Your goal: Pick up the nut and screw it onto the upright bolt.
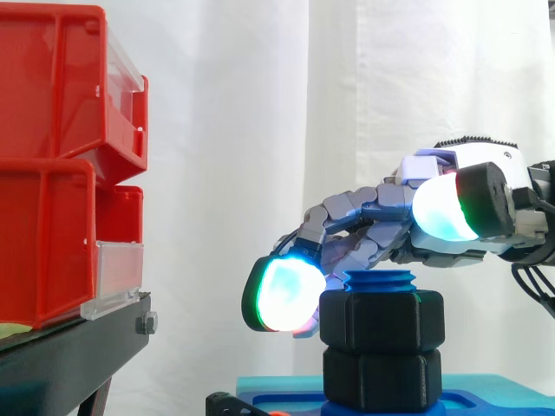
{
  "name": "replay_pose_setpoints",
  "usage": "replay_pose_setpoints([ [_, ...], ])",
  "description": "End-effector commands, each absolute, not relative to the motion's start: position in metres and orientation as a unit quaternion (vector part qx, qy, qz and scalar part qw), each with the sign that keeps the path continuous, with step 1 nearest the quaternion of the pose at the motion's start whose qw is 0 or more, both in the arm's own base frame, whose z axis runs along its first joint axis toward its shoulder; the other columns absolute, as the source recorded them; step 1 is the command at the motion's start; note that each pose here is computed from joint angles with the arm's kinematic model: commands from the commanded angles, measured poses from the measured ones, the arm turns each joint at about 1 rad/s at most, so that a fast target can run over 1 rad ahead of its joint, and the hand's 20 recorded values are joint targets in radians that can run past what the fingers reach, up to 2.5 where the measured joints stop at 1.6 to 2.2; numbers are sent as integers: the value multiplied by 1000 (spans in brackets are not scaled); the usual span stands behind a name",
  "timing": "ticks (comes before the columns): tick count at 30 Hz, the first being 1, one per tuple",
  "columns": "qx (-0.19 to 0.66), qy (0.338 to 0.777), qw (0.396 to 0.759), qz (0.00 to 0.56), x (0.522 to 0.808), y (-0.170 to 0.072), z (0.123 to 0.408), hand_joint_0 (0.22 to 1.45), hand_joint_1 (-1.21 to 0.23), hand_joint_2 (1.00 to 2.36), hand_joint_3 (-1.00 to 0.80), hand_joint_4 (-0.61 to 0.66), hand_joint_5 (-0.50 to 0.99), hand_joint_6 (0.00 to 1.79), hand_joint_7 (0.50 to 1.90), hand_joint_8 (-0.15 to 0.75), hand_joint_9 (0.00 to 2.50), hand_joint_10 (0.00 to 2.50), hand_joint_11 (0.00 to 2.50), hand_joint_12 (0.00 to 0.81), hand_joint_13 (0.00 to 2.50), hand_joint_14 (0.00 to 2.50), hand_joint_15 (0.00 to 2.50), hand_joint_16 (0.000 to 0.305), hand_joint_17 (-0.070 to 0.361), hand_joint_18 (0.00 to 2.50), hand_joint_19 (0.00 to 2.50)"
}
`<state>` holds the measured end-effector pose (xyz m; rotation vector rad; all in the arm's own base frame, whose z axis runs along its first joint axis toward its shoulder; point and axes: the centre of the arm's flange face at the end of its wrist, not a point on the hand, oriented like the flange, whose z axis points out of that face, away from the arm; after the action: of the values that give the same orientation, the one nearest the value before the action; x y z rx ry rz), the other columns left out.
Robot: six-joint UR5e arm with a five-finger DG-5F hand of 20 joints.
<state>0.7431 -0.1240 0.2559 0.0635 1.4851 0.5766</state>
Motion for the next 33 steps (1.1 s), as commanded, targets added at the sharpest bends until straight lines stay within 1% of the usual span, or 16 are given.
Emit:
replay_pose_setpoints([
  [1,27,666,699,260,744,-120,256,464,-168,1000,-500,234,-108,503,787,231,667,0,0,303,225,0,0,37,84,0,0],
  [10,22,666,697,266,746,-106,256,466,-166,1000,-500,238,-105,503,794,235,670,0,0,305,228,0,0,38,85,0,0],
  [12,19,666,696,269,747,-99,256,466,-165,1000,-500,235,-105,503,794,236,672,0,0,305,229,0,0,38,85,0,0],
  [16,18,666,695,271,748,-94,256,474,-88,1000,-500,229,-105,503,798,233,676,0,0,302,229,0,0,38,85,0,0],
  [21,17,667,693,272,749,-87,256,478,-47,1000,-500,226,-103,503,803,232,682,0,0,303,232,0,0,38,85,0,0],
  [27,17,667,693,273,749,-85,256,479,-45,1000,-500,236,-98,503,817,234,698,0,0,302,246,0,0,38,85,0,0],
  [33,17,667,693,273,749,-85,256,482,-65,1000,-500,248,-87,503,874,238,718,0,0,297,263,0,0,38,85,0,0],
])
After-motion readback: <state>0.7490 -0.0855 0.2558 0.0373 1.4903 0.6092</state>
